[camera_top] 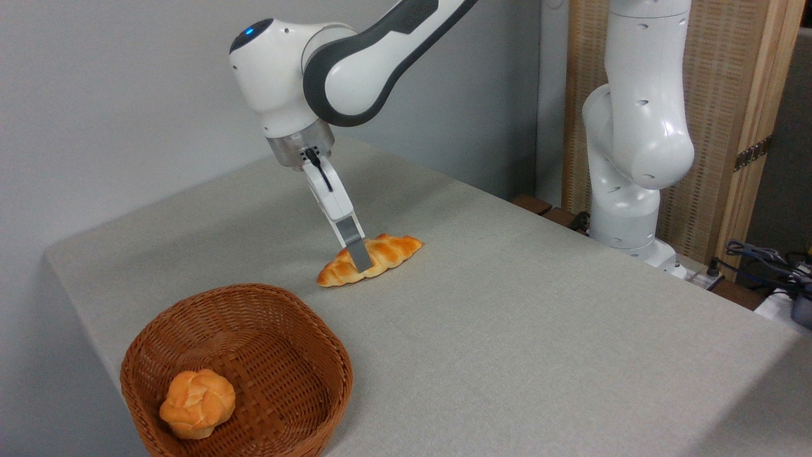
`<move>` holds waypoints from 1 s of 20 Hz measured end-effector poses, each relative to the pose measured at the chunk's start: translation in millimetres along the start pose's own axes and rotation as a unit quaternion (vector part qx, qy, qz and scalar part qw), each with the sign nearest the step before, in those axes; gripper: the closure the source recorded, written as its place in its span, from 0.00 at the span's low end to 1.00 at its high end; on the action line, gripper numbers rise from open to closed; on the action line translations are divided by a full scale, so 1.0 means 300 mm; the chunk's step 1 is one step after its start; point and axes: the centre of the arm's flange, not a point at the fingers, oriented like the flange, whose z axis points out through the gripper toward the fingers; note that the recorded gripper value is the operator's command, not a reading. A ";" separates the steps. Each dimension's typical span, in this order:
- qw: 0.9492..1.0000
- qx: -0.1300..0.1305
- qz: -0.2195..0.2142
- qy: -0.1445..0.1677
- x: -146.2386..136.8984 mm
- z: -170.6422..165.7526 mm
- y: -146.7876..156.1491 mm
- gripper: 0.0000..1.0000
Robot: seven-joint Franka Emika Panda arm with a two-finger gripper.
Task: Put bread into the basket
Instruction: 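Lift the held bread roll and carry it over the wicker basket, then lower the roll into the basket beside the bun and open the gripper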
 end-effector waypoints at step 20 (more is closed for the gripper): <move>0.961 0.141 -0.151 0.184 -0.305 -0.515 -0.483 0.00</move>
